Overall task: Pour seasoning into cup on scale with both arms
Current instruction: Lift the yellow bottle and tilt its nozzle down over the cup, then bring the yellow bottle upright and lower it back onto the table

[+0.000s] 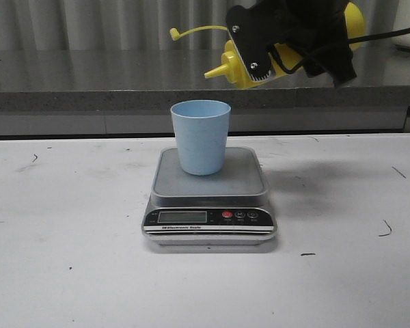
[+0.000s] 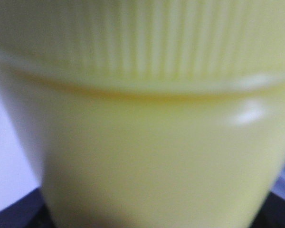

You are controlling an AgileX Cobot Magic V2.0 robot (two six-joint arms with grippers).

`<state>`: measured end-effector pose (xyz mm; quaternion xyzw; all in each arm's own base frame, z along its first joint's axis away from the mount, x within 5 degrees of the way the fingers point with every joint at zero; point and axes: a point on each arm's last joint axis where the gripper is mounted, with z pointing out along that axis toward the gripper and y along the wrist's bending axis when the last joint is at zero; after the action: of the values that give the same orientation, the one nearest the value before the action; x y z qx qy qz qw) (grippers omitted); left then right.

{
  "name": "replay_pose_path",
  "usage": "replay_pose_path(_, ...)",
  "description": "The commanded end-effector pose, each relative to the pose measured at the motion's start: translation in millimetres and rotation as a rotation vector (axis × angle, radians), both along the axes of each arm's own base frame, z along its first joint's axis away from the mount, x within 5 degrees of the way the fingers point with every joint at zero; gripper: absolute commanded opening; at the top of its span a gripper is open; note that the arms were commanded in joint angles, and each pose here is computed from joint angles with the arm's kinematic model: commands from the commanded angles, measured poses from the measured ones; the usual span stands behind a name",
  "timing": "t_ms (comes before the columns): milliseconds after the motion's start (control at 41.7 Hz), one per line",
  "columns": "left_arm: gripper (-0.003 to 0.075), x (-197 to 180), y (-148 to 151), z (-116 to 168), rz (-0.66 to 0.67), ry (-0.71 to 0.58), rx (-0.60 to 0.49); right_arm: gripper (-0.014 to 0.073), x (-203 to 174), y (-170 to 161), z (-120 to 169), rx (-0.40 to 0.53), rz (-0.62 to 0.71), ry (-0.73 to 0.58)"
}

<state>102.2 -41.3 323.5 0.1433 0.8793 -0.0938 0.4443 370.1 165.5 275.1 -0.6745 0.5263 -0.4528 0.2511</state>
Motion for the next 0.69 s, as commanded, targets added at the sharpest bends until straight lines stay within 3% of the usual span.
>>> replay_pose_path(0,0.0365,3.2,-1.4,13.1,0.0,-0.086,-0.037,0.0347,-2.4,-2.2,40.8,-0.057,0.042,-0.144)
replay_pose_path(455,0.0365,3.2,-1.4,13.1,0.0,-0.086,-0.037,0.0347,-2.5,-2.6,40.6,-0.029,0.026,-0.145)
replay_pose_path(551,0.0365,3.2,-1.4,13.1,0.0,-0.086,-0.037,0.0347,-3.1,-2.5,39.0,0.068,-0.016,-0.141)
replay_pose_path(671,0.0365,3.3,-1.4,13.2,0.0,-0.088,-0.038,0.0347,-4.4,-3.9,35.5,0.28,-0.132,-0.132)
